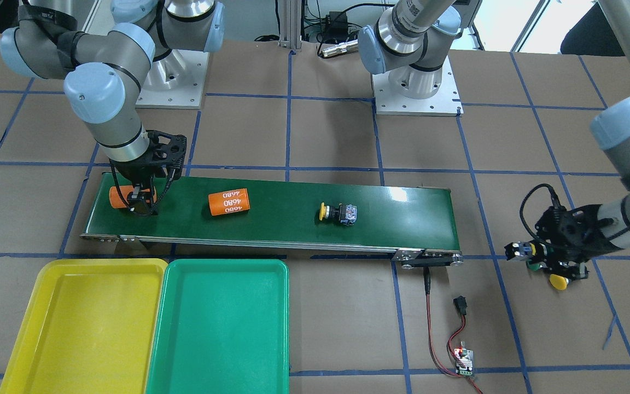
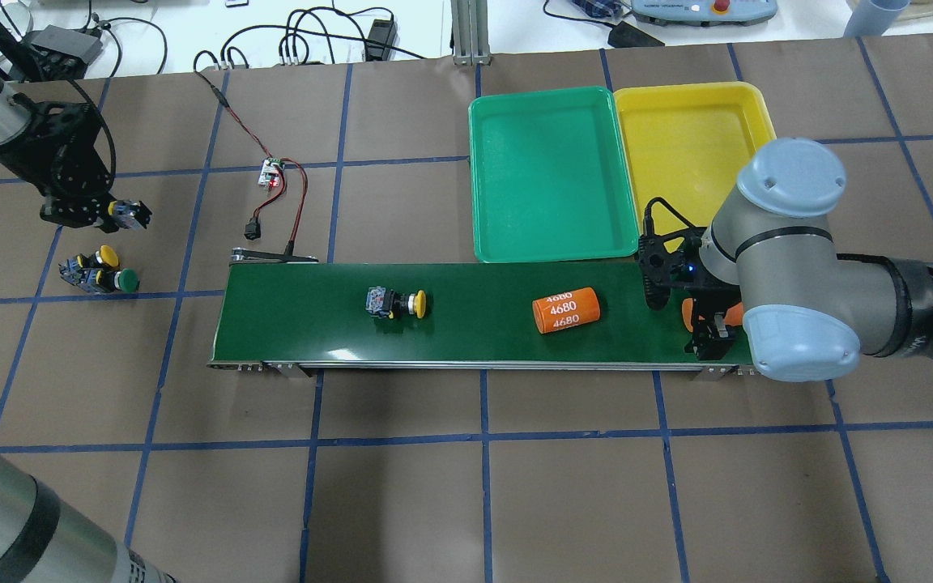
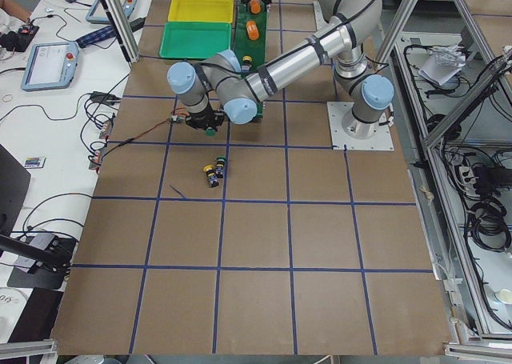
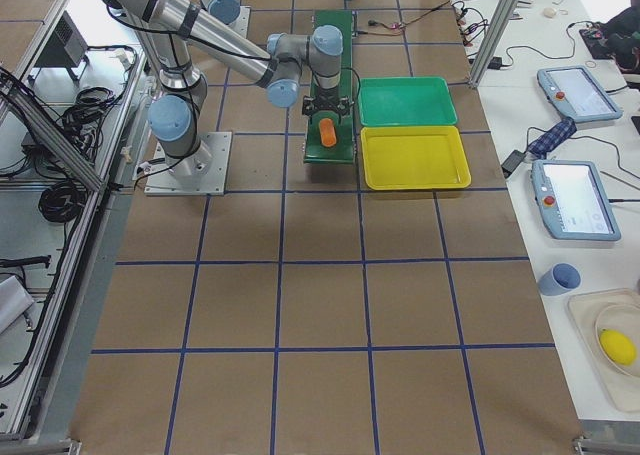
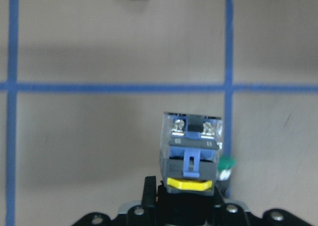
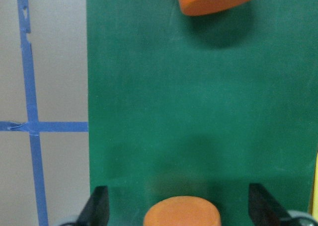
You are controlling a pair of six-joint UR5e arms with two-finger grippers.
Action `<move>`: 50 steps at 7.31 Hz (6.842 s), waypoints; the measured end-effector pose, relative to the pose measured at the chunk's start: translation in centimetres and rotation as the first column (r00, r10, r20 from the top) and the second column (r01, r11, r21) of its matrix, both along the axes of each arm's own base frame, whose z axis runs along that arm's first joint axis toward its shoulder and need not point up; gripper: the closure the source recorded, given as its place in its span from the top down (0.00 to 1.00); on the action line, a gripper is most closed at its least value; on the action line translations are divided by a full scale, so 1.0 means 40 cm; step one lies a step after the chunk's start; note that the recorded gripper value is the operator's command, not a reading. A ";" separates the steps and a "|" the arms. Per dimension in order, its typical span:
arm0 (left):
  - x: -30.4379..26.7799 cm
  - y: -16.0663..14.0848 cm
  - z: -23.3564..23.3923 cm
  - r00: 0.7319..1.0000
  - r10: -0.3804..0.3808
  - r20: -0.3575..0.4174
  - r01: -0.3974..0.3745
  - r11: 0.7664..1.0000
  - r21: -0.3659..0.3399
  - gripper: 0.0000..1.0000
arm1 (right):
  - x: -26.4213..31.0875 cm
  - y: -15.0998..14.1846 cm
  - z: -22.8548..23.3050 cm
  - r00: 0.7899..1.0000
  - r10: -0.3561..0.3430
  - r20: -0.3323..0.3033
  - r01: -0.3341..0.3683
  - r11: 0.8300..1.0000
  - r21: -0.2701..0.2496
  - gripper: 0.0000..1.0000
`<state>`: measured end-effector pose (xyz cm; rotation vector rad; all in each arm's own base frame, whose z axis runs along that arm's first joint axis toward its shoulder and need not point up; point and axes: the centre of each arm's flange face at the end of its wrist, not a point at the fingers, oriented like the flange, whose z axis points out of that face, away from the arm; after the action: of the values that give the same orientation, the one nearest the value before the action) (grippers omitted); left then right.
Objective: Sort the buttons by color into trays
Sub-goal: 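Place the button on the belt and open the left gripper, then move the left gripper back and grasp the green-capped button, then place the green button on the belt and open the left gripper, then return the left gripper to the remaining buttons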
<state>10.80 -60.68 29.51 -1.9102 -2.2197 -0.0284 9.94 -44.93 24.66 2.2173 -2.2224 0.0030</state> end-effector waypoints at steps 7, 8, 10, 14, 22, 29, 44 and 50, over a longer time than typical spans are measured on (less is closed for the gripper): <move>-0.407 0.225 -0.100 0.987 0.139 0.083 -0.140 0.990 -0.001 0.84 | 0.002 -0.001 0.001 1.000 0.001 0.000 -0.001 1.000 -0.001 1.00; -0.411 0.231 -0.120 0.987 0.138 0.083 -0.136 0.990 -0.023 0.91 | 0.002 -0.001 0.001 1.000 0.001 0.000 -0.001 1.000 -0.001 1.00; -0.402 0.216 -0.109 0.985 0.147 0.089 -0.141 0.987 -0.071 0.90 | 0.002 0.000 0.001 1.000 0.001 0.000 -0.001 1.000 -0.001 1.00; -0.020 0.090 -0.004 0.948 0.305 0.087 -0.298 0.951 -0.085 0.90 | 0.002 0.000 -0.001 1.000 0.001 0.000 -0.001 1.000 0.002 1.00; 0.248 0.012 -0.213 0.994 -0.059 0.091 0.060 0.998 -0.001 0.96 | 0.002 0.000 -0.001 1.000 0.001 0.002 -0.001 1.000 0.001 1.00; 0.245 0.039 -0.304 0.992 -0.101 0.076 0.103 0.994 -0.030 0.00 | 0.002 0.000 -0.001 1.000 0.002 0.002 -0.002 1.000 0.002 1.00; -0.481 0.266 -0.065 0.993 -0.085 0.082 0.096 0.986 -0.135 1.00 | 0.002 0.000 -0.002 1.000 0.000 0.000 0.000 1.000 0.003 1.00; 0.118 0.012 -0.020 0.962 0.217 0.164 -0.188 0.966 -0.177 1.00 | 0.002 0.000 -0.002 1.000 -0.001 0.002 0.001 1.000 0.003 1.00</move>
<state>15.53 -60.20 28.72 -1.8103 -2.6039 0.0085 10.02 -44.92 24.57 2.2180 -2.2261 0.0020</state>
